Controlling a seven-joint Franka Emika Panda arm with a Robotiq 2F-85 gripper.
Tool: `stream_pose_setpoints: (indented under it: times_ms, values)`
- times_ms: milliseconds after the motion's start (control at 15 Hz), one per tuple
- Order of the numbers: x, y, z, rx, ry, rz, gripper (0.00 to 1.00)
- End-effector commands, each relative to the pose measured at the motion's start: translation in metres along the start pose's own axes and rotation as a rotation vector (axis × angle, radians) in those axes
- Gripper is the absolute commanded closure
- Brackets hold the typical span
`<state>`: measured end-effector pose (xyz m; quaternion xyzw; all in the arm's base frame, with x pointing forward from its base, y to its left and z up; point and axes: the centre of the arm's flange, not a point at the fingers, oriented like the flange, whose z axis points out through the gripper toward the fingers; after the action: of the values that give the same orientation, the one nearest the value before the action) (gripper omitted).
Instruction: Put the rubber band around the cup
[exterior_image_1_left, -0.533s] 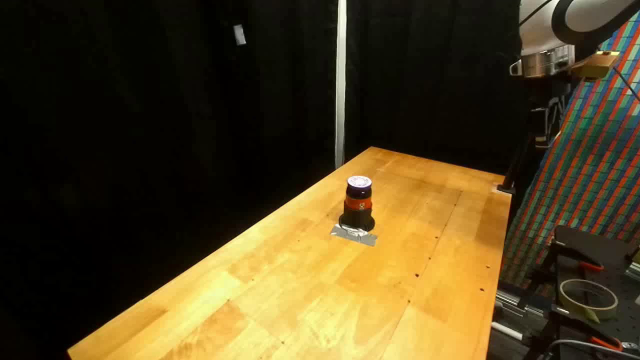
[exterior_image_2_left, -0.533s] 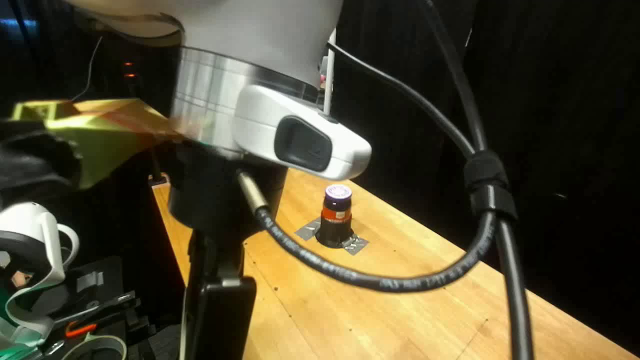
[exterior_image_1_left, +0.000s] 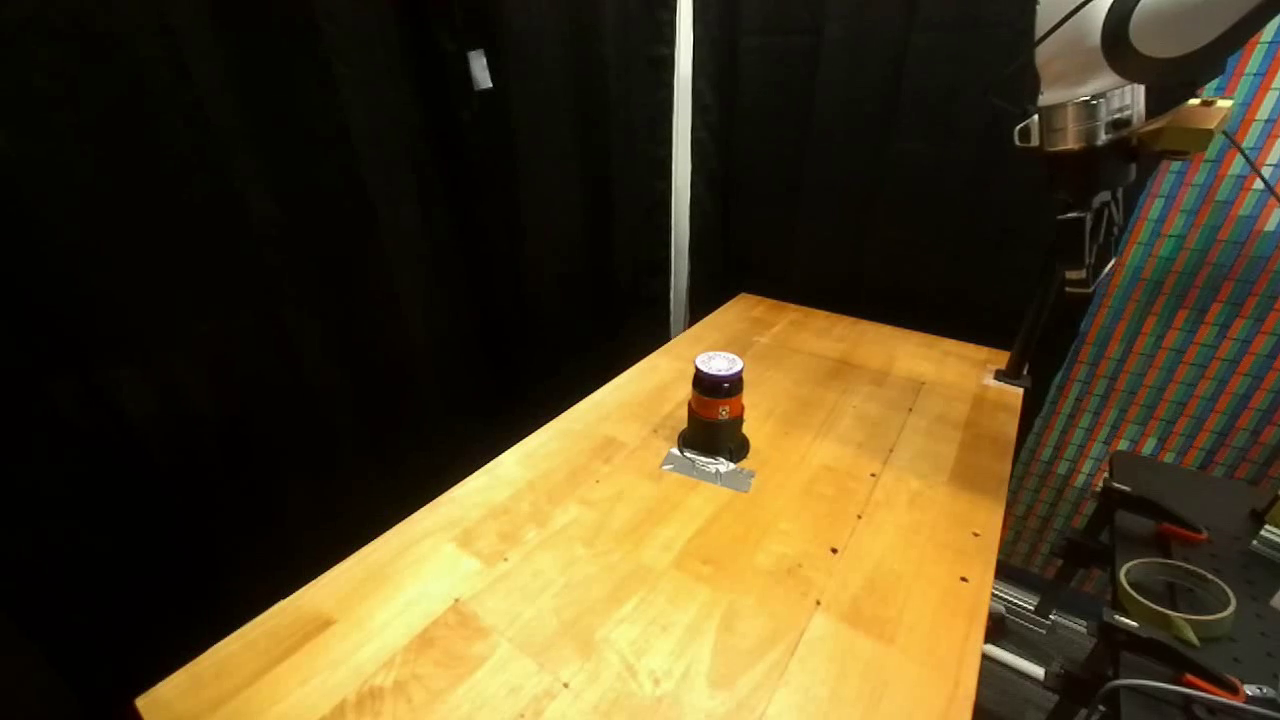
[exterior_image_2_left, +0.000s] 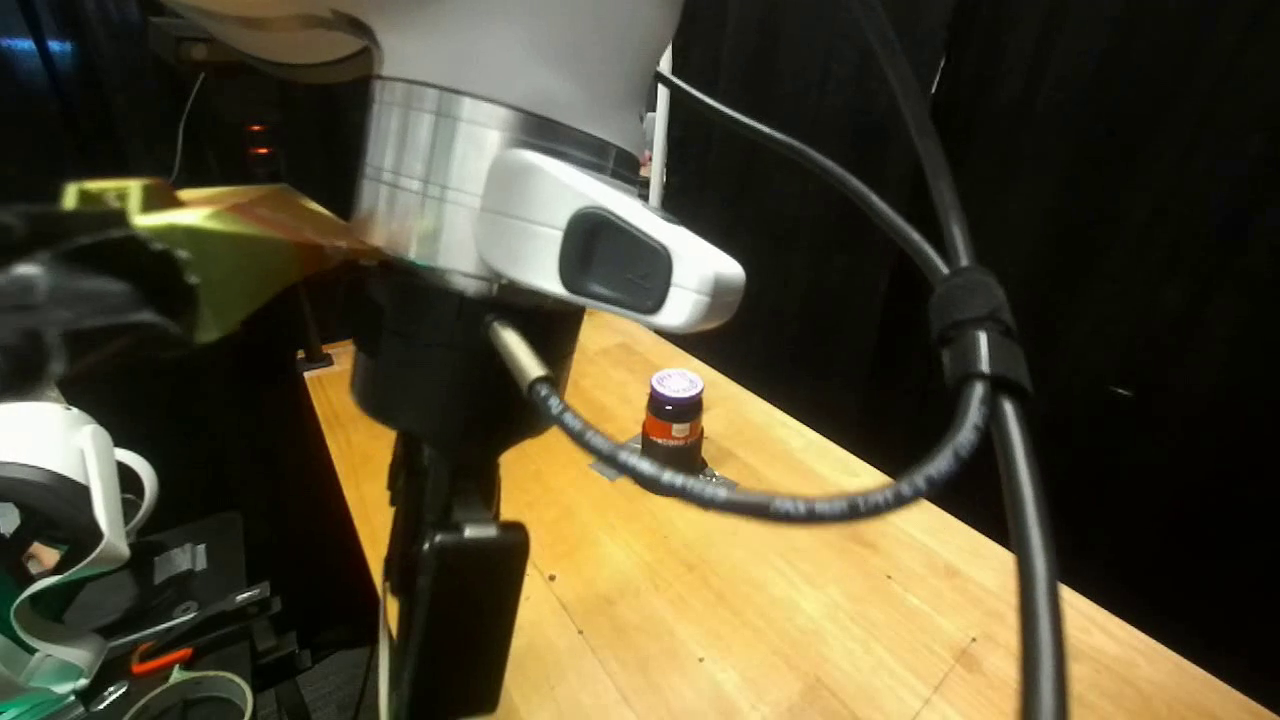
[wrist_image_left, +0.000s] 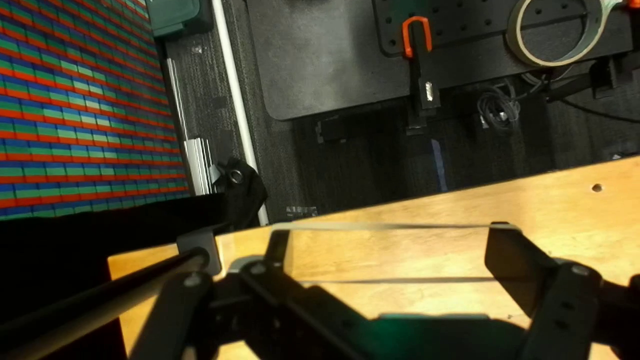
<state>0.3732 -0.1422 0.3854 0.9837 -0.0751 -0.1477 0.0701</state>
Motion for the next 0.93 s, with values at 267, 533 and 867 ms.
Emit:
stream_pose_setpoints:
  times_ms: [267, 533, 867]
  values:
    - [0.098, -0.131, -0.082, -0.011, 0.089, -0.168, 0.0]
    - [0.158, -0.203, -0.089, 0.071, 0.128, -0.139, 0.0]
    - [0.216, -0.253, -0.067, 0.153, 0.286, -0.103, 0.0]
